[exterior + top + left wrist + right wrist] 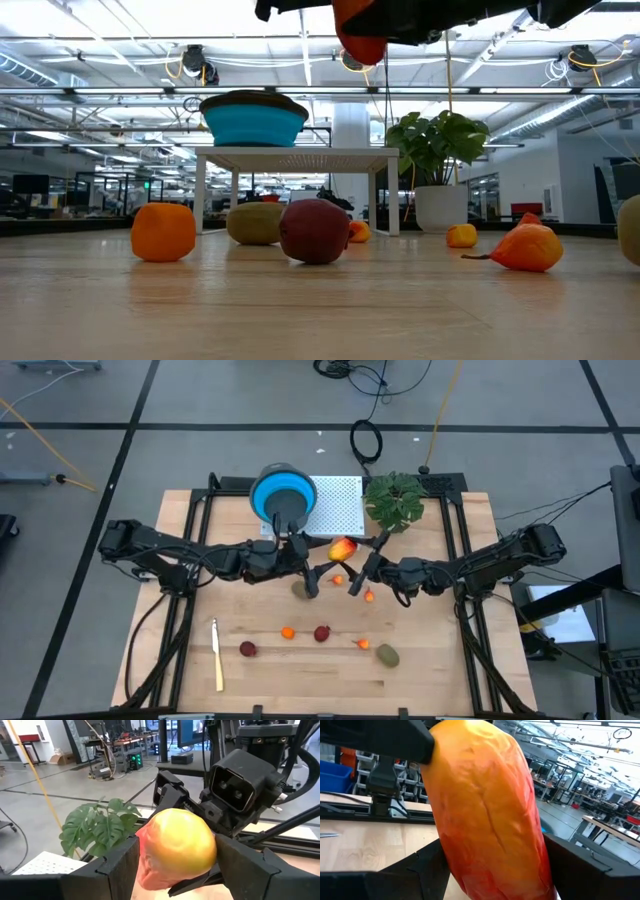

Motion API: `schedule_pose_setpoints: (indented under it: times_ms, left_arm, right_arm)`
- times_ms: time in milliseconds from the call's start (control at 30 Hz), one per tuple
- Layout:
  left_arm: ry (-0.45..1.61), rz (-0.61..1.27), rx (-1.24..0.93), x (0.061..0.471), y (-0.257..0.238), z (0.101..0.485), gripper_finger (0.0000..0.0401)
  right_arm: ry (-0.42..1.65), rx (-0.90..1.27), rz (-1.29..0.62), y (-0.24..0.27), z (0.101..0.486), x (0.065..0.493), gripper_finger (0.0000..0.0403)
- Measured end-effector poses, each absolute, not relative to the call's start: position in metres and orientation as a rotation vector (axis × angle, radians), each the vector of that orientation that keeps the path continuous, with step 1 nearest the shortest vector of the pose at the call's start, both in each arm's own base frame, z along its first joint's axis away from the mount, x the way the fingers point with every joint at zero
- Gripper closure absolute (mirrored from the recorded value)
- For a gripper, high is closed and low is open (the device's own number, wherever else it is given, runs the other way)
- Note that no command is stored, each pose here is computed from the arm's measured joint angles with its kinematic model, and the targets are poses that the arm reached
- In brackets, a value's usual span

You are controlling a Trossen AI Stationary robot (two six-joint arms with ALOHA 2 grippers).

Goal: Pick & Place Fruit
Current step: Put the mango in the blue strainer bowl on the shelf

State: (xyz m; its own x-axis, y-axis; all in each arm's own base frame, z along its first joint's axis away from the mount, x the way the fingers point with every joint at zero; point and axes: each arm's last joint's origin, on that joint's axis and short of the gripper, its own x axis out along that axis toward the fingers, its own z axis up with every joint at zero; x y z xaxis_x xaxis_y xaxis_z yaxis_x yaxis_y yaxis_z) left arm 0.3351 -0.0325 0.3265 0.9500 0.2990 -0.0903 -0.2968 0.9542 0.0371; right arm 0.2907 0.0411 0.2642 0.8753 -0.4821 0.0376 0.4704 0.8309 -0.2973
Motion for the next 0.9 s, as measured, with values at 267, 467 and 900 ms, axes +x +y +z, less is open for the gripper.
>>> schedule_pose_setpoints:
  times_ms: [267, 467, 900]
  left_arm:
    - [0.088, 0.277, -0.005, 0.336, -0.029, 0.327, 0.0148]
    - [0.07, 0.274, -0.009, 0.336, -0.029, 0.329, 0.0148]
    - [0.055, 0.268, -0.094, 0.337, -0.016, 0.329, 0.0108]
  right_arm:
    - [0.03, -0.295, -0.502, 0.041, 0.265, 0.291, 0.0126]
    - [0.018, -0.288, -0.504, 0.041, 0.266, 0.291, 0.0126]
    - [0.02, -0.288, -0.508, 0.041, 0.266, 0.291, 0.0126]
